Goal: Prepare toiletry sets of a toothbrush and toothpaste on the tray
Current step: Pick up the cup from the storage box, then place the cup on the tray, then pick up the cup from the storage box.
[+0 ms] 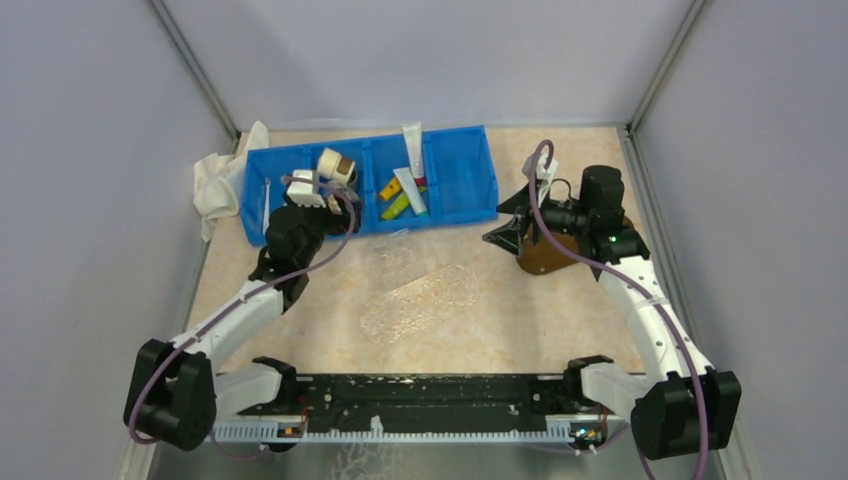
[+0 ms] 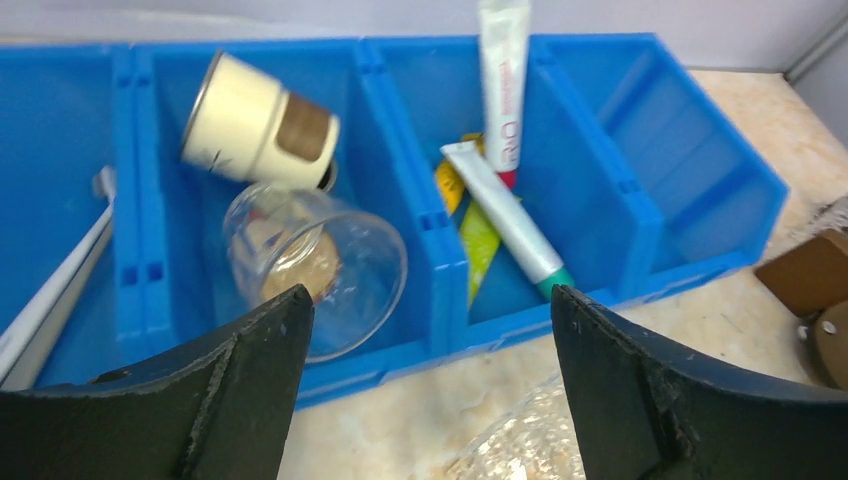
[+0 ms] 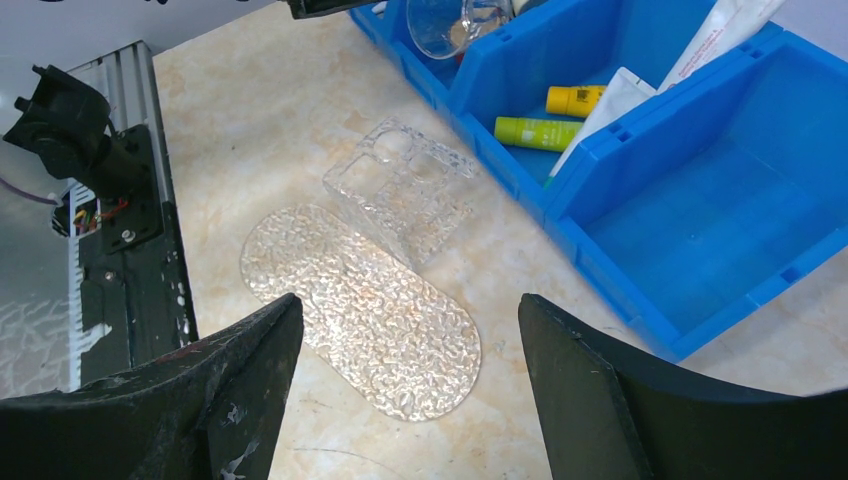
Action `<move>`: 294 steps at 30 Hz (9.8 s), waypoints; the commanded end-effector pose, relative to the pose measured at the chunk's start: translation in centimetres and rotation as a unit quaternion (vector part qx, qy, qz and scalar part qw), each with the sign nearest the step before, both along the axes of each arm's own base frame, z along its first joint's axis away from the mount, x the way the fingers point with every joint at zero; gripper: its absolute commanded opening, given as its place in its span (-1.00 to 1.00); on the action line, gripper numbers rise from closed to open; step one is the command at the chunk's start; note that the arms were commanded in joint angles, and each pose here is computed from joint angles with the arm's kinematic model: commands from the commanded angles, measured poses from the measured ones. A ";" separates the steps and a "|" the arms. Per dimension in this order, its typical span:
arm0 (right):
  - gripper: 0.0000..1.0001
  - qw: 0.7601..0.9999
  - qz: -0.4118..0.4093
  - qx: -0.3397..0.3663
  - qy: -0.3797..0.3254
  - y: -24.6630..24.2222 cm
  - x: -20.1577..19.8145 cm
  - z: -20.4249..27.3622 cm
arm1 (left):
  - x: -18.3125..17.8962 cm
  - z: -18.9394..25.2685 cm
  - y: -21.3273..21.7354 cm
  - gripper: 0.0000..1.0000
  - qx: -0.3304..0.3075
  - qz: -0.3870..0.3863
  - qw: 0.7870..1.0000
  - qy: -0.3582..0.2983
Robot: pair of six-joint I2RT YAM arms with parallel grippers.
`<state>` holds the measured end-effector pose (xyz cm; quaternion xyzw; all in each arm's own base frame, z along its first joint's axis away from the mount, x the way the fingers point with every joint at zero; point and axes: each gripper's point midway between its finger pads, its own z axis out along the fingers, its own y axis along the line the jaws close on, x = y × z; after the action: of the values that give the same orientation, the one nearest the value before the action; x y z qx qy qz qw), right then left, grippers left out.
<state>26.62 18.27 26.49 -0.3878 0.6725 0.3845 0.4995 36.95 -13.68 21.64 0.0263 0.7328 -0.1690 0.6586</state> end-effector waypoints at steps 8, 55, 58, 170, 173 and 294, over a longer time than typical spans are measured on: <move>0.58 0.999 0.005 0.004 -0.040 -0.1 -0.1 1.7 | 2.9 -7.0 3.9 0.40 -0.081 0.039 0.989 0.119; 0.50 0.966 0.195 0.027 -0.165 1.3 -7.6 1.5 | -10.7 1.3 -8.5 -1.00 -0.126 -0.226 0.963 0.079; 0.52 0.955 0.209 0.017 -0.211 1.1 -8.5 1.3 | -12.4 1.1 -10.0 -1.00 -0.134 -0.273 0.947 0.102; 0.44 0.955 0.250 -0.077 -0.141 7.5 -9.6 -7.2 | -22.6 1.0 -18.5 -1.00 -0.070 -0.412 0.886 0.201; 0.57 0.955 0.247 -0.080 -0.141 7.4 -9.4 -7.1 | -22.3 -0.2 -16.4 -1.00 -0.045 -0.373 0.902 0.212; 0.60 0.960 0.216 -0.089 -0.154 6.1 -8.0 -6.3 | 20.7 -2.8 6.7 0.39 -0.053 -0.055 0.963 0.257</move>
<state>17.83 24.01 17.55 -0.6147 0.5471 0.3669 0.4338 58.05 -7.24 18.80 -0.0232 0.8566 -0.2445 0.4538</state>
